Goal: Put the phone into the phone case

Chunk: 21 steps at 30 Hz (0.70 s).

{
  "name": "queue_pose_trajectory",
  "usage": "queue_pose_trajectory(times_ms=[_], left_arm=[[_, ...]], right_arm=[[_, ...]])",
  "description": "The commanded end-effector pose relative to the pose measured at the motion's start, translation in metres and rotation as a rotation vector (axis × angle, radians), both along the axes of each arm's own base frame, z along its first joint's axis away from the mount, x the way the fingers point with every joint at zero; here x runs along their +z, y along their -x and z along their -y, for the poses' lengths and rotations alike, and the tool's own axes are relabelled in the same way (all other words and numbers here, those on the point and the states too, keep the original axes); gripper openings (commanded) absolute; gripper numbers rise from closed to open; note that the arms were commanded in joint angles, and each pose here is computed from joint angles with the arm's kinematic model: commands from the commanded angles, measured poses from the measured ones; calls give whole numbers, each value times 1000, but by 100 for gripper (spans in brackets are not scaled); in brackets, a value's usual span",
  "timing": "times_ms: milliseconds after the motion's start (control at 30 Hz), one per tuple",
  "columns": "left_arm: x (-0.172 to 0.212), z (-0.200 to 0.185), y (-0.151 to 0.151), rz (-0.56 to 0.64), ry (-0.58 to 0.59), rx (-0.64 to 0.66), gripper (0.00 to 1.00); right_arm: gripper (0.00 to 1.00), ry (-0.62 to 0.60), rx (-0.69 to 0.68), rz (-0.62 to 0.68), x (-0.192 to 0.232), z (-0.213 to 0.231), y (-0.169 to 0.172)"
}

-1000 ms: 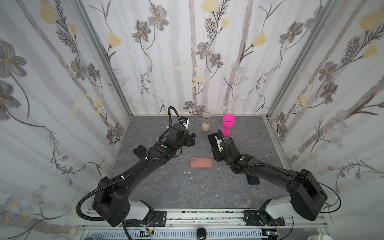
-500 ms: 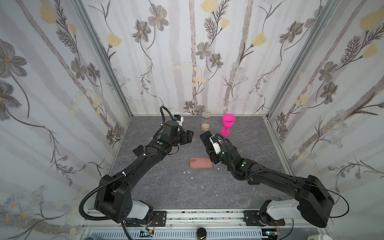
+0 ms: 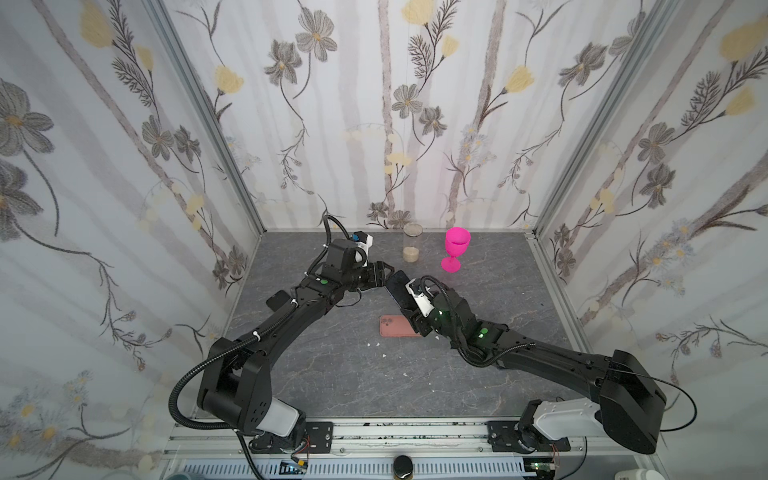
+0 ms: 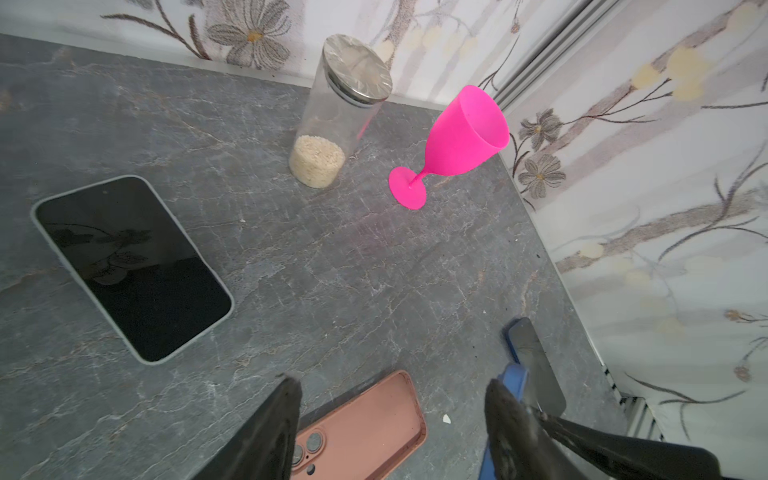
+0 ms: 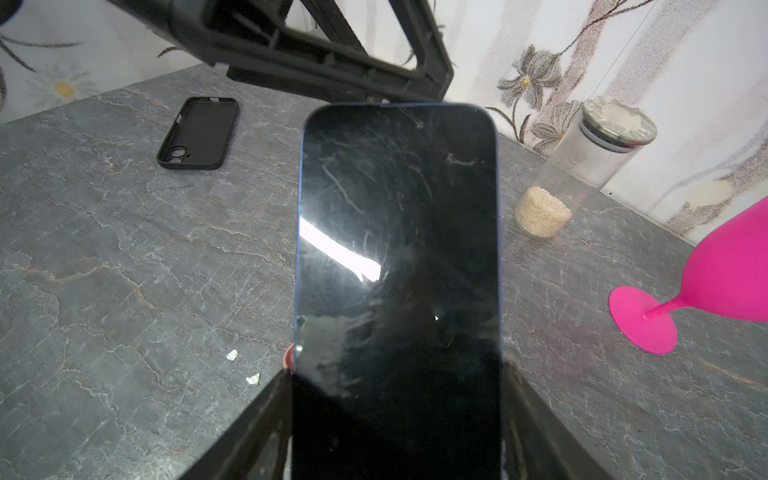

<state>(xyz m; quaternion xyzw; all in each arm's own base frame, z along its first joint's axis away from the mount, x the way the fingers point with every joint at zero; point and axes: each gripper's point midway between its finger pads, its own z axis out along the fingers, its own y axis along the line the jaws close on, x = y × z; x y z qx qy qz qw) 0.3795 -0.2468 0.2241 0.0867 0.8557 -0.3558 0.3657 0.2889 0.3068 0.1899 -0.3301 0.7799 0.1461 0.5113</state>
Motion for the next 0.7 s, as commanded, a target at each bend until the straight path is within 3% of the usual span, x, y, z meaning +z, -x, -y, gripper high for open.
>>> queue_pose_trajectory(times_ms=[0,100,333,467,667], left_arm=[[11,14,7,-2,72,-82,64],[12,17,9,-6,84,-100,58],[17,22,14,-6,112,-135,61],[18,27,19,-15,134,-172,57],[23,33,27,-18,162,-229,39]], right_arm=[[54,-50,11,63,22,-9,-5],[54,-55,15,64,24,-10,-5],[55,-55,0,72,25,-8,-6],[54,-62,-1,79,30,-7,-6],[55,-85,-7,98,37,-4,-5]])
